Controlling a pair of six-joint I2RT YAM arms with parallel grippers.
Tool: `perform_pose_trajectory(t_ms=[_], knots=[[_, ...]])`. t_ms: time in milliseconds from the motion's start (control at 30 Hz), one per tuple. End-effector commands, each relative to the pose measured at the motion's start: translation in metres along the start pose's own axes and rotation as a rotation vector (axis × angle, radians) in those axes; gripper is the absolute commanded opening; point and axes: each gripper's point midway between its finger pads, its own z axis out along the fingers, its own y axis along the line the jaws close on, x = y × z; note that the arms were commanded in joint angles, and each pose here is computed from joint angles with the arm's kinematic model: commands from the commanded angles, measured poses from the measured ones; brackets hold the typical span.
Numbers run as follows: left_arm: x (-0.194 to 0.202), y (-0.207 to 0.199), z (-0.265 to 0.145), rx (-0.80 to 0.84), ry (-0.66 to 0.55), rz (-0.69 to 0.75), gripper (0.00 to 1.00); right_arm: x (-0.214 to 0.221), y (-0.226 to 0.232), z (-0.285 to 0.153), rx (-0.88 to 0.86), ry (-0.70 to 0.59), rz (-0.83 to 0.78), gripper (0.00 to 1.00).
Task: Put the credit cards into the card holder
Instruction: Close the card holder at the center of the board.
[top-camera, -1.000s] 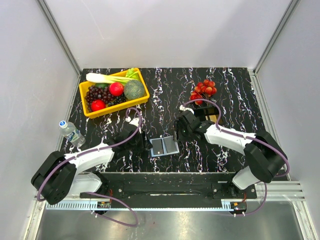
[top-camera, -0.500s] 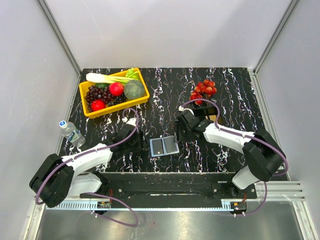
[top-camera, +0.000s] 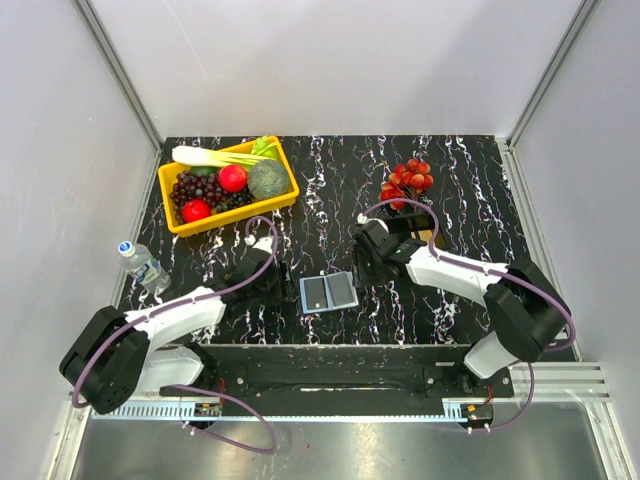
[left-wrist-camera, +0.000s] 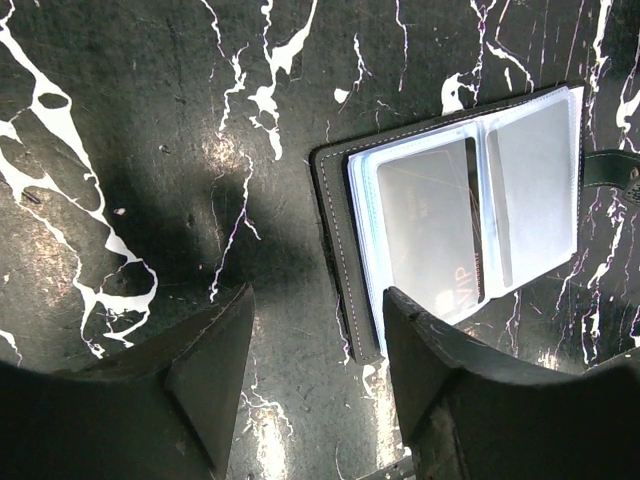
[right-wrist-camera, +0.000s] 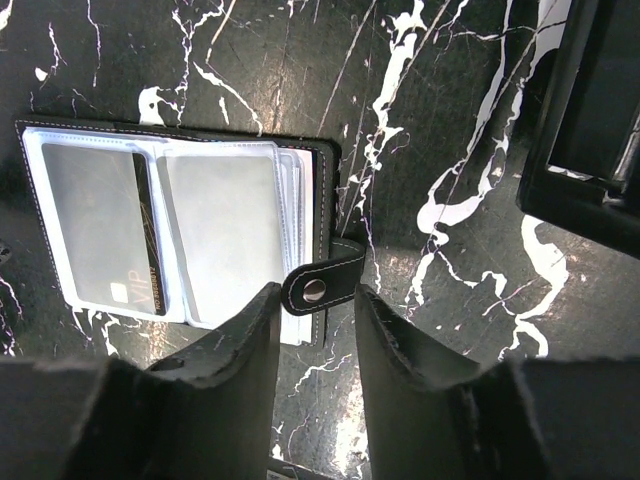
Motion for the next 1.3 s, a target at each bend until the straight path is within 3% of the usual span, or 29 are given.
perform_pose_trajectory(t_ms=[0,133,267,333,667,1267], knots=[[-0.012,-0.009,0.001,0.038,-0.042,-0.003,0.58,-0.016,0.007,-0.010,-0.022,-0.043,0.002,0.39],[-0.011,-0.008,0.002,0.040,-0.045,-0.003,0.58,-0.015,0.005,-0.006,-0.010,-0.036,0.004,0.31],[-0.004,-0.016,0.002,0.090,-0.015,-0.010,0.52,-0.015,0.004,-0.006,-0.005,-0.037,0.013,0.08],[0.000,-0.018,0.004,0.110,-0.003,-0.021,0.51,-0.015,0.004,-0.006,0.000,-0.041,0.017,0.01],[0.011,-0.008,0.007,0.078,0.030,-0.020,0.52,-0.015,-0.010,-0.011,0.050,-0.079,0.036,0.00],[0.011,-0.047,0.018,0.274,0.058,-0.097,0.51,0.024,0.001,0.030,-0.055,0.077,0.050,0.00]])
